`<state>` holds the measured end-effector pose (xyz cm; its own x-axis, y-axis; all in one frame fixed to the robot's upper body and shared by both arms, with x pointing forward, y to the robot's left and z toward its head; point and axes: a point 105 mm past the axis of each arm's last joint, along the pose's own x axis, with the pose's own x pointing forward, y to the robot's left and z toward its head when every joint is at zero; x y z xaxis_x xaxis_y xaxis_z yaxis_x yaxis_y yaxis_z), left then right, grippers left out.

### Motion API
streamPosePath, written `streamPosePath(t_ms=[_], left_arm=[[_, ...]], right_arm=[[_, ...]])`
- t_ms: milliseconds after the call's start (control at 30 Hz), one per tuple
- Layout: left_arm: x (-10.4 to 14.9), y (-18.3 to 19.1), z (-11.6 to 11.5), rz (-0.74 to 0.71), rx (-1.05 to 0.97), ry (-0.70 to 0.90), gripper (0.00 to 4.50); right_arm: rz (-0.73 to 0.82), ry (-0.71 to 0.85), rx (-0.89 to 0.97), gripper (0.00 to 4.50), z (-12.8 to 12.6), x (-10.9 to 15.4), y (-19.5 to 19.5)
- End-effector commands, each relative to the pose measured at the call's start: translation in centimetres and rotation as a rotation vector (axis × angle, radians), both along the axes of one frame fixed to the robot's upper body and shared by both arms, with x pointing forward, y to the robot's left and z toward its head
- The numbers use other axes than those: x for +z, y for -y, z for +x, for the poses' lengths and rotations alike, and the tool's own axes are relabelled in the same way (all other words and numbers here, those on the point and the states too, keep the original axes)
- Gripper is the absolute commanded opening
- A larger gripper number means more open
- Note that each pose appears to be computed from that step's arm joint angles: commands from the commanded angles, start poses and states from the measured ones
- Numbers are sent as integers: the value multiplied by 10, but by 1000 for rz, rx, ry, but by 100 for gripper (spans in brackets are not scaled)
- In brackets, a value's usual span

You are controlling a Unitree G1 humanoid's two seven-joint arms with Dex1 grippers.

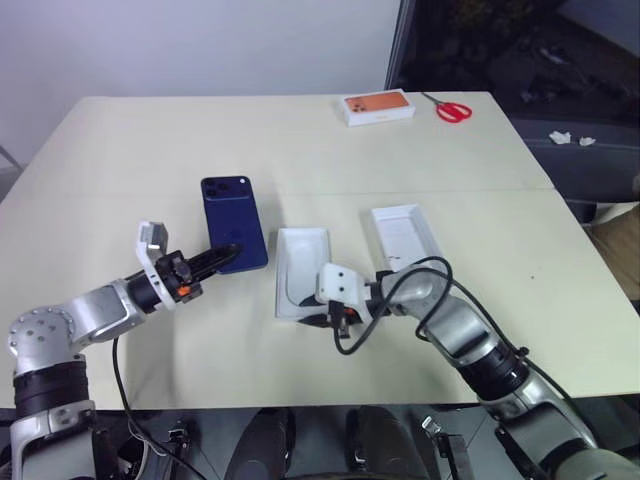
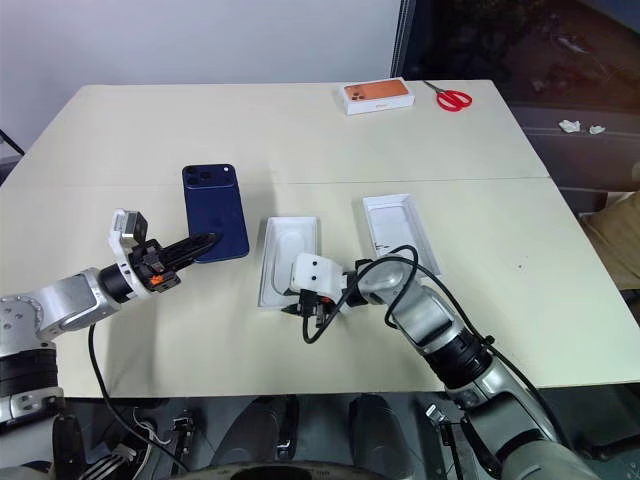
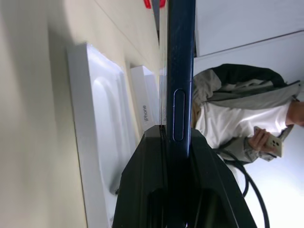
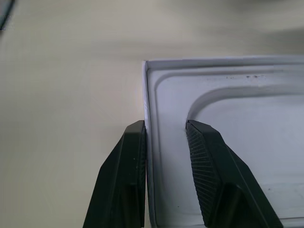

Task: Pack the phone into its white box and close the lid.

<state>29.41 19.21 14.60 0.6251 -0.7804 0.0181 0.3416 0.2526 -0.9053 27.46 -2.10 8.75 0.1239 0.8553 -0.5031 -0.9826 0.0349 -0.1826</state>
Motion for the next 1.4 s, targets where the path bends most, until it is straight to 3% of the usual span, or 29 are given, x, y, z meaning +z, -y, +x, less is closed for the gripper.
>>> streamPosePath(t_ms=[33,233,333,467,633,767,1033,1400], left_arm=[[16,1,-2,-22,-16,61,0],[16,6,-5,-23,-48,60,0],[16,6,-5,-25,-47,60,0],[15,8,-6,-25,-53,57,0],[14,11,-10,-39,-77,47,0],[8,24,-15,-46,-104,37,0],[-16,51,-26,-26,-158,-53,0],[-29,69,-27,-13,-233,-133,0]], right_arm=[[47,-14,47,137,-12,8,-9],[50,-52,66,137,-11,8,0],[54,-59,81,222,-13,10,0],[70,10,70,411,-6,19,2],[233,12,47,411,4,60,5],[284,41,0,411,17,79,34],[127,76,-66,411,18,59,91],[142,119,-100,411,21,59,86]])
